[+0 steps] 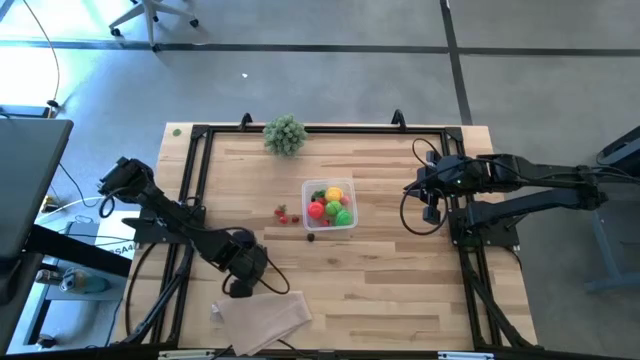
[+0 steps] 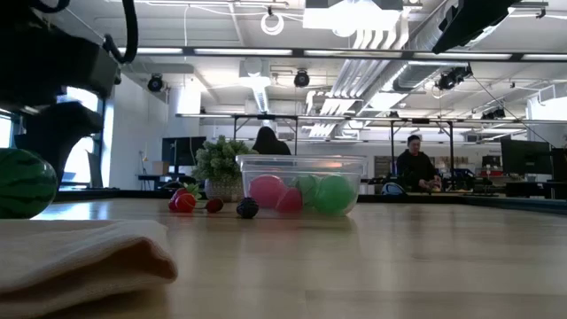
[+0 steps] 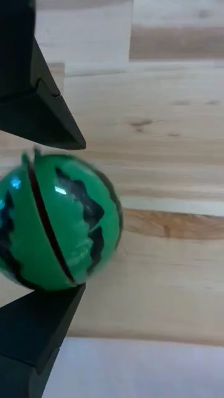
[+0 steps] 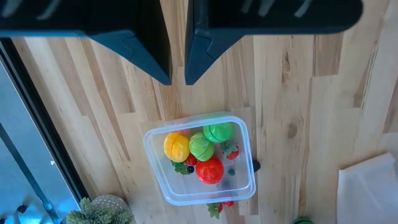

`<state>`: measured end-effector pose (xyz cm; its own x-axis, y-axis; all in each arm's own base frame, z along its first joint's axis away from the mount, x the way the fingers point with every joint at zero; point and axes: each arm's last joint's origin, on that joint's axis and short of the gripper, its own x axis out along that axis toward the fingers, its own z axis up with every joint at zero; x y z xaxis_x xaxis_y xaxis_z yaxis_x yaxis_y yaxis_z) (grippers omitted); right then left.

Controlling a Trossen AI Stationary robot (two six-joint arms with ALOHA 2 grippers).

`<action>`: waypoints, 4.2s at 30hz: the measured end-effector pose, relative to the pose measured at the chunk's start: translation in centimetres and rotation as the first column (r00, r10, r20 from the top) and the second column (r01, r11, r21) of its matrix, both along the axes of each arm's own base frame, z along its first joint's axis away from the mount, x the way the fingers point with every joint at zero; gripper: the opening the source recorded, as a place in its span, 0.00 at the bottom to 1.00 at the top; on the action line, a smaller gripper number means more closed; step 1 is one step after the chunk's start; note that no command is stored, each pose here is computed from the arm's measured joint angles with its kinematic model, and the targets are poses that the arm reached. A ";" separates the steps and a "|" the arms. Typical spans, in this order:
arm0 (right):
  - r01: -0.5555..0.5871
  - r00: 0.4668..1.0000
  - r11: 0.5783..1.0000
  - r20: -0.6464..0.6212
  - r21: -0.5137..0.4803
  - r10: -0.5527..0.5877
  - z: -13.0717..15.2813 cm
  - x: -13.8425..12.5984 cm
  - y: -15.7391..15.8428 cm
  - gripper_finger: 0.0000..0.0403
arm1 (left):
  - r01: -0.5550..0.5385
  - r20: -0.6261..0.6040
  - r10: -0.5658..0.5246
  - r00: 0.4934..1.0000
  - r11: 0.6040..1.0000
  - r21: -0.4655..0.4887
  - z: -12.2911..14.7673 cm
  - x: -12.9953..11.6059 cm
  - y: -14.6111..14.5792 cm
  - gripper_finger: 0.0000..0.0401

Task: Pick and placing Produce into tupperware
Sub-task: Put the watermelon into the transparent bin, then put the bottom red cherry into the transparent bin

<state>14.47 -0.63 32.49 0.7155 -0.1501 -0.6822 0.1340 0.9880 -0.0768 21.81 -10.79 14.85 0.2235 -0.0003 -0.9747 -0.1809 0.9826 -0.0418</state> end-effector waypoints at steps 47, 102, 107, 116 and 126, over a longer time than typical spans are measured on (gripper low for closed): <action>0.000 1.000 1.000 0.000 0.000 0.000 0.0 0.0 0.0 0.09 | 0.000 0.006 0.000 1.000 1.000 -0.007 -0.8 0.5 -0.3 0.71; 0.000 1.000 1.000 0.000 0.000 0.000 0.0 0.0 0.0 0.09 | -0.218 0.432 0.149 0.889 0.969 0.114 4.8 14.0 23.0 0.73; 0.000 1.000 1.000 0.001 0.000 0.000 0.0 0.0 0.0 0.09 | -0.215 0.411 0.151 0.899 0.970 0.113 4.1 14.1 23.1 0.64; 0.000 1.000 1.000 0.000 0.000 0.000 0.0 0.0 0.0 0.09 | -0.215 0.417 0.150 0.896 0.970 0.115 4.3 14.1 23.0 0.54; 0.000 1.000 1.000 0.000 0.000 0.000 0.0 0.0 0.0 0.09 | -0.230 0.162 0.238 0.958 0.971 -0.063 7.5 12.9 22.3 0.47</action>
